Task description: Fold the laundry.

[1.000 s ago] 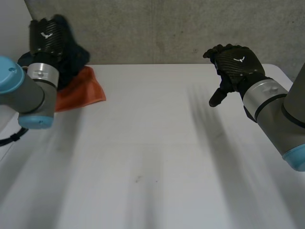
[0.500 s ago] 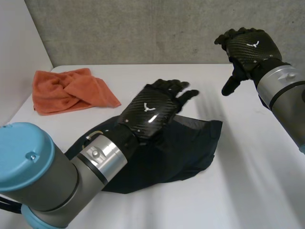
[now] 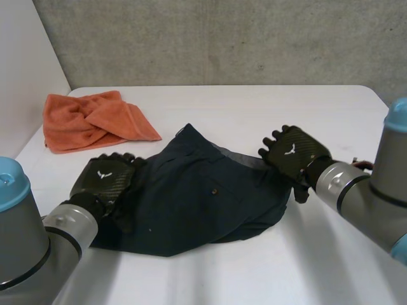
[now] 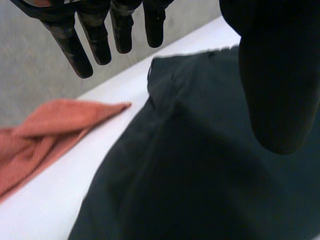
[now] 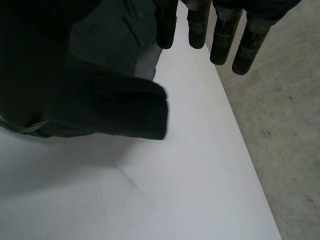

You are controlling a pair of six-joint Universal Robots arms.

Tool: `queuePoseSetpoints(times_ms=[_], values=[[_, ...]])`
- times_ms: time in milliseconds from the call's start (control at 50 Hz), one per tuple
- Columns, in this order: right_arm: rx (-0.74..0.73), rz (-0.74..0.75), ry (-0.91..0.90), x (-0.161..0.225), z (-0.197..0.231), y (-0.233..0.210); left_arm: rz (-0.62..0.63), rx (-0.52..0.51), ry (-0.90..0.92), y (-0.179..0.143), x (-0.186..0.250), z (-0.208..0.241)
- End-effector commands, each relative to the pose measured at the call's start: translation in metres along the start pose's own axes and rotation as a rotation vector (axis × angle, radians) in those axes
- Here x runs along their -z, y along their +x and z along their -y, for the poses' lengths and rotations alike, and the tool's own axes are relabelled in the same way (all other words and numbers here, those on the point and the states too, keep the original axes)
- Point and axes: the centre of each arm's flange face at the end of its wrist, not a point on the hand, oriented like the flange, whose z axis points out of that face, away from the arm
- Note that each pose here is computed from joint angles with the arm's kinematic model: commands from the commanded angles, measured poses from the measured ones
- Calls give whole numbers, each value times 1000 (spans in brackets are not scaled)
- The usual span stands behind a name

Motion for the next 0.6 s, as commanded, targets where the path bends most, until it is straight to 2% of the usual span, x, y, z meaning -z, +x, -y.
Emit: queuePoseSetpoints(times_ms=[20, 140, 280, 440, 600], values=[[2, -20, 15, -23, -19, -14, 40, 18, -73, -12, -19, -23], [10, -18, -13, -35, -30, -19, 97, 42, -118, -29, -35, -36], [62, -24, -46, -31, -34, -17, 135, 59, -138, -42, -37, -40], [210, -13, -117, 1, -34, -1, 145, 65, -152, -44, -33, -43], [209, 76, -301, 38, -59, 8, 129, 66, -171, -40, -24, -48]])
